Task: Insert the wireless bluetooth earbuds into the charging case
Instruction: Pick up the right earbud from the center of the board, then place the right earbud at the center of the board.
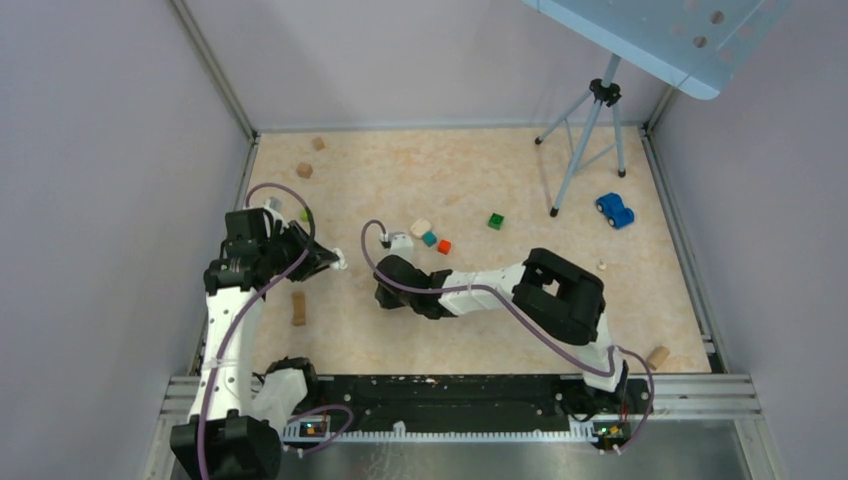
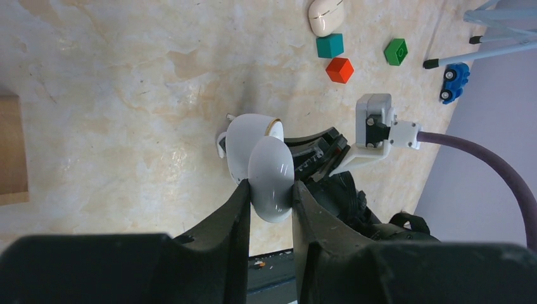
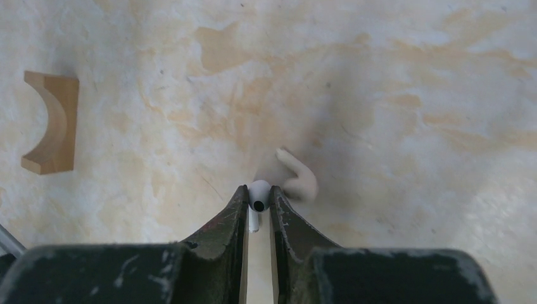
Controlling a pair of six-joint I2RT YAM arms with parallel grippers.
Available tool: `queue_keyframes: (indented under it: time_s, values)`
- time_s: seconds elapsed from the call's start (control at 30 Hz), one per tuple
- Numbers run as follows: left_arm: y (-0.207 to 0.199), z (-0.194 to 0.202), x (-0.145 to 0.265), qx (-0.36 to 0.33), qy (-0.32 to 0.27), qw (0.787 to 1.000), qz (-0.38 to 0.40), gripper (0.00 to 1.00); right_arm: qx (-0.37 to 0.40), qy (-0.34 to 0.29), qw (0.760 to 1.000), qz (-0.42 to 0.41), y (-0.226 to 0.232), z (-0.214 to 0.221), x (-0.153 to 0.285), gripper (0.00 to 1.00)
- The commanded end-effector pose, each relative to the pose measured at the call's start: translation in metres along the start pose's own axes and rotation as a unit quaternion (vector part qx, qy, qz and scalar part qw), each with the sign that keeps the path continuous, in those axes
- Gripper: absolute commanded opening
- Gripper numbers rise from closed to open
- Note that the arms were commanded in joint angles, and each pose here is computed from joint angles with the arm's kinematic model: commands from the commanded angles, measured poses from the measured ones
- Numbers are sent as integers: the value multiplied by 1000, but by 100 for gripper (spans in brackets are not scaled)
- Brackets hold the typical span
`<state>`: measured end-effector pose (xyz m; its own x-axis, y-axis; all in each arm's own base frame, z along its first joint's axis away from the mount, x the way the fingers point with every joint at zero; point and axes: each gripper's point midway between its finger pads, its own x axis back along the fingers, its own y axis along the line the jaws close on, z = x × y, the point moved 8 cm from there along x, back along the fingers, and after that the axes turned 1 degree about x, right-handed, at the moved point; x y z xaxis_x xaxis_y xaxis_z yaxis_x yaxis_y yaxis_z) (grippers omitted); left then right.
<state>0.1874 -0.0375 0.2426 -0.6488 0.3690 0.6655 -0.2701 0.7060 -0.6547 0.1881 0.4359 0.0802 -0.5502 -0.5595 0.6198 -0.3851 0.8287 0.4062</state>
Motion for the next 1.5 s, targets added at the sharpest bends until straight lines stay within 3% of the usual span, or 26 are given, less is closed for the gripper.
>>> queue_keyframes:
  time_s: [0.0, 0.2, 0.3, 0.5, 0.7, 0.93, 1.2, 1.47]
  values:
    - [-2, 0, 2, -13, -12, 1000, 16, 6, -6, -37, 999, 2, -2, -25, 37, 0]
    - [-3, 4, -6, -30, 11, 998, 62, 6, -24, -72, 997, 35, -32, -36, 87, 0]
    - [-4, 20, -20, -48, 68, 989, 125, 6, -51, -113, 992, 33, -55, -43, 118, 0]
    - [-28, 69, -52, -105, 215, 949, 207, 5, -25, -229, 972, -49, -59, -74, 179, 0]
    - [-44, 79, -60, -115, 257, 919, 276, 6, 6, -306, 945, -111, -47, -97, 210, 0]
    - [-53, 82, -53, -53, 278, 906, 316, 6, 21, -363, 917, -161, -27, -106, 224, 0]
    - [-57, 80, -50, -52, 293, 897, 326, 6, 44, -366, 914, -168, -18, -95, 213, 0]
    - [-62, 75, -46, -37, 287, 906, 308, 6, 86, -377, 910, -151, -21, -78, 195, 0]
